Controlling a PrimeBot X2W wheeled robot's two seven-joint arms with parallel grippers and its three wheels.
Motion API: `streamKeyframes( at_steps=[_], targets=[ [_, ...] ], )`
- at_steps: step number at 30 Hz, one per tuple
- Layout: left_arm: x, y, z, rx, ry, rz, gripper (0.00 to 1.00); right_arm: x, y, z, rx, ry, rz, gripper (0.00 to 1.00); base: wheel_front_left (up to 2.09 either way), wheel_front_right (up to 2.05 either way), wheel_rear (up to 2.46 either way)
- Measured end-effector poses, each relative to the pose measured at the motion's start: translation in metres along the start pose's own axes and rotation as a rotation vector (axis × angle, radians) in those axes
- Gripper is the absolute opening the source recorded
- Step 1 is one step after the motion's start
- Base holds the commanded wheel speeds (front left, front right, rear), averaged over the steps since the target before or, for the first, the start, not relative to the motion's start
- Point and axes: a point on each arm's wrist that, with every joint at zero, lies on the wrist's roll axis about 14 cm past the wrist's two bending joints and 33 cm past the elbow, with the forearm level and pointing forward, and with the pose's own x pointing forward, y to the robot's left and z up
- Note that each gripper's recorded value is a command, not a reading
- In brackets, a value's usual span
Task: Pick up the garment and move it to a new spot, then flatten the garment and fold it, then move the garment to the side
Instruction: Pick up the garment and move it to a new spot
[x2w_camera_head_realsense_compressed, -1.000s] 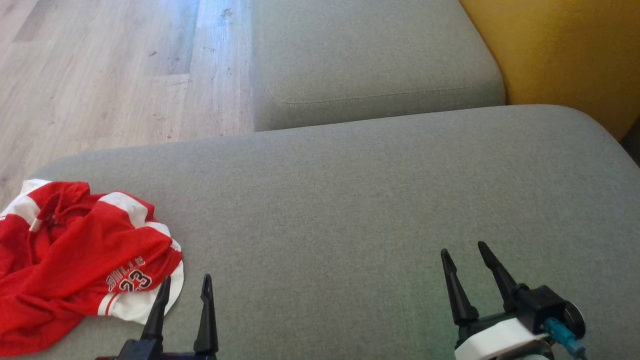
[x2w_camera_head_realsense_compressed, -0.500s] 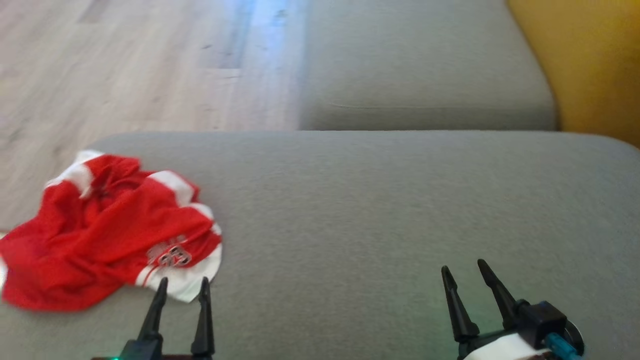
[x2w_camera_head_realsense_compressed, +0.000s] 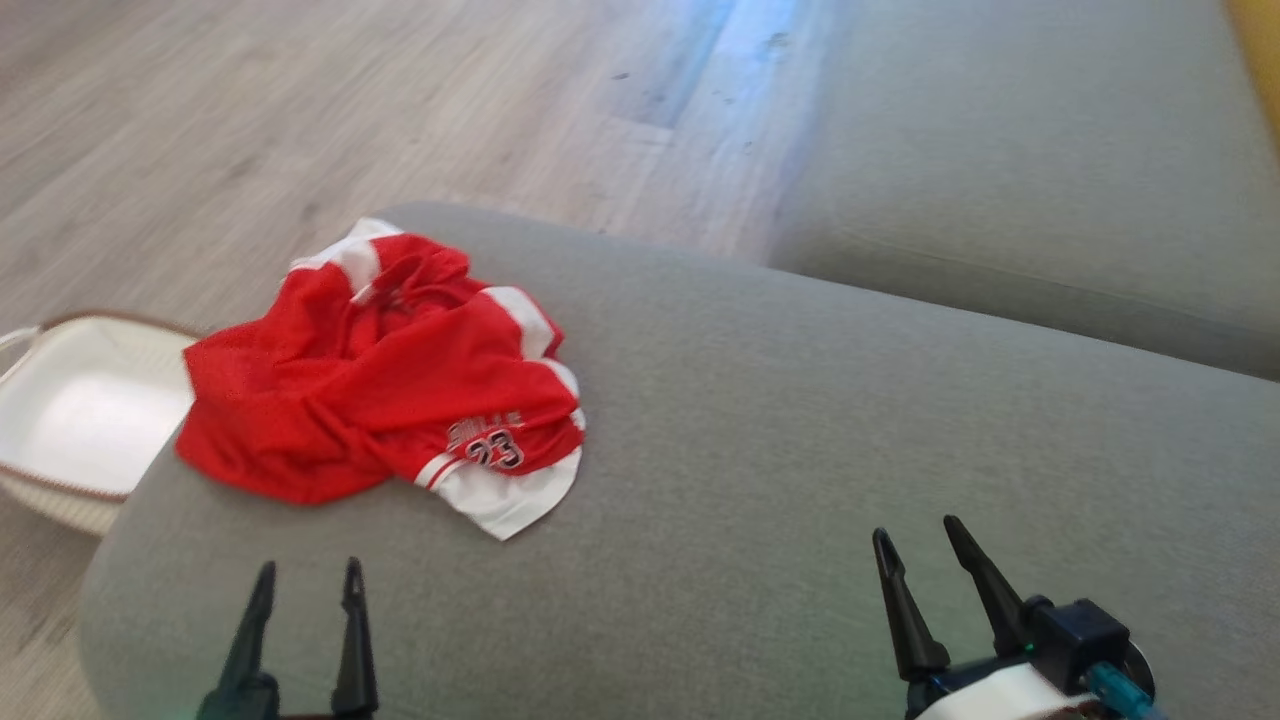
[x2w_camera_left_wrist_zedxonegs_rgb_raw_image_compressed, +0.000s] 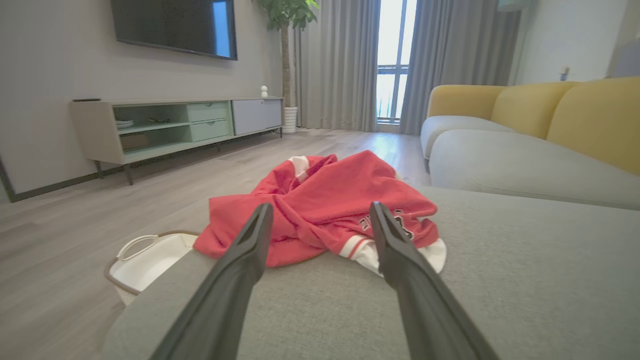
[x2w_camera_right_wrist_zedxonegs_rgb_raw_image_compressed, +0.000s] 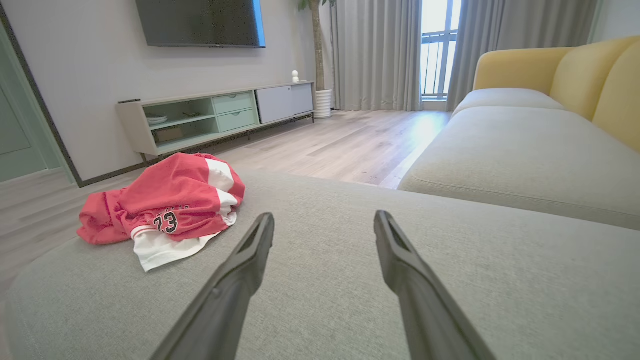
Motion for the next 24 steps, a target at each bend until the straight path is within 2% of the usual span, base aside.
streamKeyframes(
  at_steps=[7,14,19,21,24],
  targets=[
    [-0.004,0.023,0.003,0.017,0.001,0.079,1.00,0.016,0.012,-0.004,0.008,0.016,0.055,1.00,0.00,0.00,0.00],
    [0.001,0.032,0.017,0.041,-0.037,0.072,1.00,0.019,0.012,-0.009,0.005,0.031,0.063,1.00,0.00,0.00,0.00],
    [0.036,0.045,0.074,0.133,-0.188,0.029,1.00,0.021,0.007,-0.019,-0.028,0.060,0.061,1.00,0.00,0.00,0.00],
    [0.057,0.040,0.103,0.170,-0.261,-0.007,1.00,0.023,0.000,-0.025,-0.041,0.074,0.051,1.00,0.00,0.00,0.00],
    [0.098,0.022,0.133,0.203,-0.288,-0.090,1.00,0.029,-0.012,-0.034,-0.049,0.097,0.041,1.00,0.00,0.00,0.00]
  ],
)
